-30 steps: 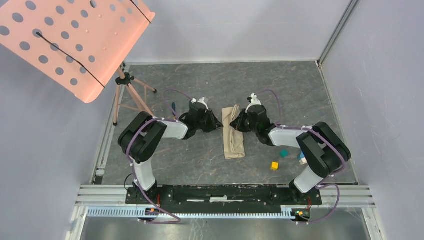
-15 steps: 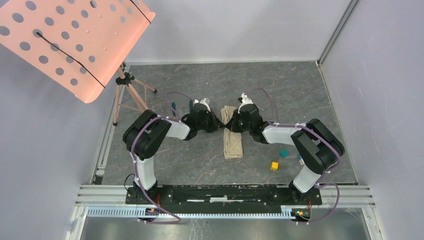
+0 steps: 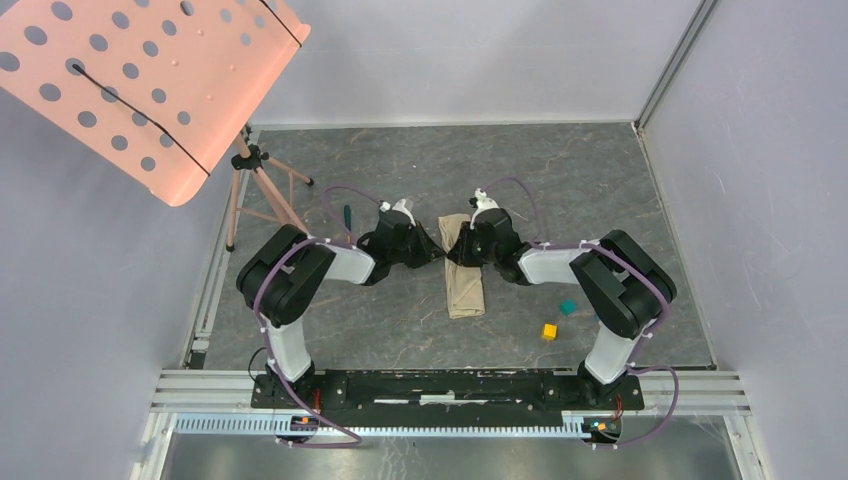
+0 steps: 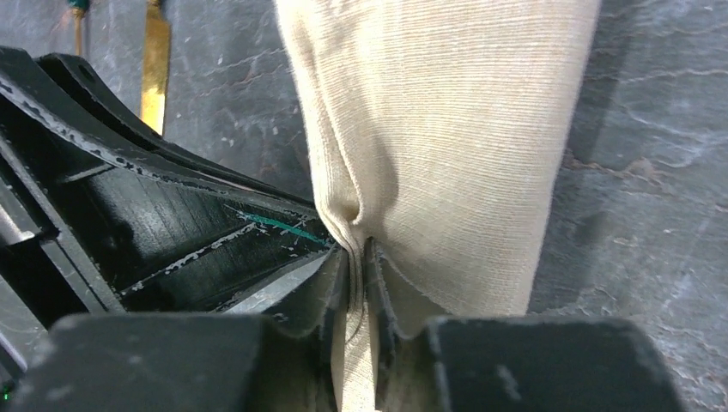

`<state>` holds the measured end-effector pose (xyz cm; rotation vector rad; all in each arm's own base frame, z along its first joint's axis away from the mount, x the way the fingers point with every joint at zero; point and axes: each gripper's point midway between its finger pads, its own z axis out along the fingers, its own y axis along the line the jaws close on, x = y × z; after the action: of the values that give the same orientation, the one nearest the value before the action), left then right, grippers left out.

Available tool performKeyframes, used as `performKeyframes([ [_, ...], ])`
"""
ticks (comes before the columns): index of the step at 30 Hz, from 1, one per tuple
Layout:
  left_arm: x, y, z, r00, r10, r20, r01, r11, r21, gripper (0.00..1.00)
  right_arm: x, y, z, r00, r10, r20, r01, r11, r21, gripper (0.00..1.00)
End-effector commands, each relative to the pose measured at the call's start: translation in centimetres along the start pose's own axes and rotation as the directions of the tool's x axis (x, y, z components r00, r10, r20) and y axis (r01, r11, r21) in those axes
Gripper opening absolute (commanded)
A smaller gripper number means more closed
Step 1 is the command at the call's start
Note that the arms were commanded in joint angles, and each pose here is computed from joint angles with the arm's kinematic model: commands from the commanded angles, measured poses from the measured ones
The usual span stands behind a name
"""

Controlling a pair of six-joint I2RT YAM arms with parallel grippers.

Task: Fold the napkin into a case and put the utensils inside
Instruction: Fold the 2/3-rectangle-folded napkin at the center of the board, then smooth out the smaller rectangle-folded napkin at the center of the board.

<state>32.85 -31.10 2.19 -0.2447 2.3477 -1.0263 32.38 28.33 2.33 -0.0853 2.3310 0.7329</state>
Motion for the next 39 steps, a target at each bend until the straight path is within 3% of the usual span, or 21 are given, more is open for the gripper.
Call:
performKeyframes([
  [1, -1.7, -0.6, -2.2, 0.995, 0.08, 0.062, -0.077, 0.996, -0.044, 0.25, -0.2, 0.7, 0.4, 0.999, -0.053, -0.004, 0.053, 0.998, -0.03, 0.23],
  [5, -3.7, -1.5, -4.3, 0.98, 0.165, 0.11, -0.156, 0.984, -0.087, 0.4, -1.2, 1.4, -0.2, 0.995, -0.1, 0.011, 0.101, 0.994, -0.046, 0.34],
  [9, -5.4, -4.1, -5.5, 0.97, 0.218, 0.11, -0.212, 0.975, -0.062, 0.44, -1.8, 2.5, -0.9, 0.991, -0.137, 0.01, 0.137, 0.987, -0.088, 0.42],
  [11, -6.2, -5.7, -5.5, 0.964, 0.249, 0.09, -0.247, 0.968, -0.037, 0.44, -1.8, 3.1, -1.4, 0.989, -0.15, 0.005, 0.149, 0.982, -0.116, 0.46],
  [16, -6.5, -7.6, -3.2, 0.968, 0.252, 0.006, -0.252, 0.968, 0.002, 0.32, -0.9, 3.3, -3.3, 0.988, -0.153, 0.009, 0.152, 0.977, -0.152, 0.49],
  [21, -6.4, -8.3, -0.1, 0.974, 0.223, -0.041, -0.221, 0.974, 0.047, 0.24, 0.4, 3.8, -4.6, 0.99, -0.138, 0.017, 0.138, 0.965, -0.221, 0.46],
  [25, -6.6, -7.4, 1.9, 0.971, 0.228, -0.073, -0.227, 0.974, 0.026, 0.19, 2.1, 3.8, -4.9, 0.992, -0.122, -0.017, 0.113, 0.958, -0.264, 0.29],
  [27, -7.1, -6.6, 2.7, 0.968, 0.242, -0.068, -0.242, 0.97, 0.005, 0.17, 3.4, 3.6, -5.0, 0.992, -0.119, -0.046, 0.101, 0.952, -0.289, 0.26],
  [35, -7.4, -1.7, 4.7, 0.953, 0.262, -0.152, -0.279, 0.955, -0.103, 0.11, 6.7, 1.1, -5.9, 0.979, -0.166, -0.116, 0.133, 0.96, -0.247, 0.25],
  [39, -8.0, -2.1, 4.4, 0.945, 0.294, -0.145, -0.309, 0.946, -0.095, 0.1, 6.8, 1.6, -6.6, 0.974, -0.19, -0.125, 0.15, 0.949, -0.278, 0.27],
])
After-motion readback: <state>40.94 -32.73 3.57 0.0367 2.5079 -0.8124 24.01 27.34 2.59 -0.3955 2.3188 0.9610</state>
